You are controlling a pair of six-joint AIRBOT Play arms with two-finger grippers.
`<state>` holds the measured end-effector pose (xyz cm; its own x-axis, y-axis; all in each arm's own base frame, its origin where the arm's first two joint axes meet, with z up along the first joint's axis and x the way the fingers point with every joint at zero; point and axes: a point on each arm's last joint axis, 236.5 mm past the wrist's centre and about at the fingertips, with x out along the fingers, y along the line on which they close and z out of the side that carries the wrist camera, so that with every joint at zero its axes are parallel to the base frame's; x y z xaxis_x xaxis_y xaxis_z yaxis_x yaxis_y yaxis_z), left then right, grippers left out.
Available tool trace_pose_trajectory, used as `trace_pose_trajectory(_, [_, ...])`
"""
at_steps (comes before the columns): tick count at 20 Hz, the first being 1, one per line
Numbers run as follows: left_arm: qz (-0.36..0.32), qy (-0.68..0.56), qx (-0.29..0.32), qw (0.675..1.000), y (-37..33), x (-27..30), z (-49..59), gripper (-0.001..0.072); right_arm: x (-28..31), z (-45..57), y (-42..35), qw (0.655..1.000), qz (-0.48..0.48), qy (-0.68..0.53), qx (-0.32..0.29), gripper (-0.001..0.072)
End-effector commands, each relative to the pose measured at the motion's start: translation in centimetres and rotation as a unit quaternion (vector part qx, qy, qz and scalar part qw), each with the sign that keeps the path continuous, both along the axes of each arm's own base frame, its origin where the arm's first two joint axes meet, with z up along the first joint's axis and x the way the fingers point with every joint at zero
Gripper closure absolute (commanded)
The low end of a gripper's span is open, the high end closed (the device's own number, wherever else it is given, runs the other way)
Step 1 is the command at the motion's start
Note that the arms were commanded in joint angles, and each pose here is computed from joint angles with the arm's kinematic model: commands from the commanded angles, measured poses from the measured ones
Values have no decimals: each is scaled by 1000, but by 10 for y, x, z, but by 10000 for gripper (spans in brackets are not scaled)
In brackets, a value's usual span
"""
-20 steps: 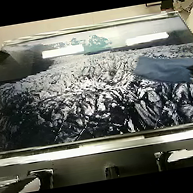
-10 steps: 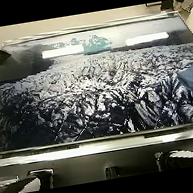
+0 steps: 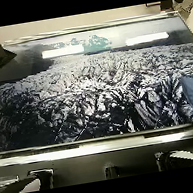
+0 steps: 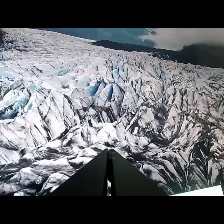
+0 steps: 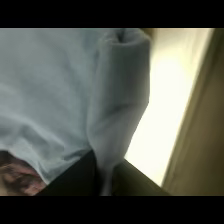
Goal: Fold the clothes and pants, and hang the long-sleeved shirts on hangers.
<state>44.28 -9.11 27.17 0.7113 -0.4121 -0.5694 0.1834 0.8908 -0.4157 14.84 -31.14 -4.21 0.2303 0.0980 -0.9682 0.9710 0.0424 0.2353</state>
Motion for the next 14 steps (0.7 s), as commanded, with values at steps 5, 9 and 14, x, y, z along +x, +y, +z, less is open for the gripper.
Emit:
trace_pose_trajectory(5, [-5, -1, 1, 1000, -3, -1, 0, 685, -18, -15, 2, 999, 12, 34, -8, 672])
trace_pose_trajectory(9, [-5, -1, 1, 1000, -4, -1, 0, 685, -24, -16, 0, 999, 15, 46, -13, 672])
trace_pose_trajectory(14, [-5, -1, 1, 1000, -4, -1, 0, 685, -25, -7, 0, 998, 40, 49, -13, 60])
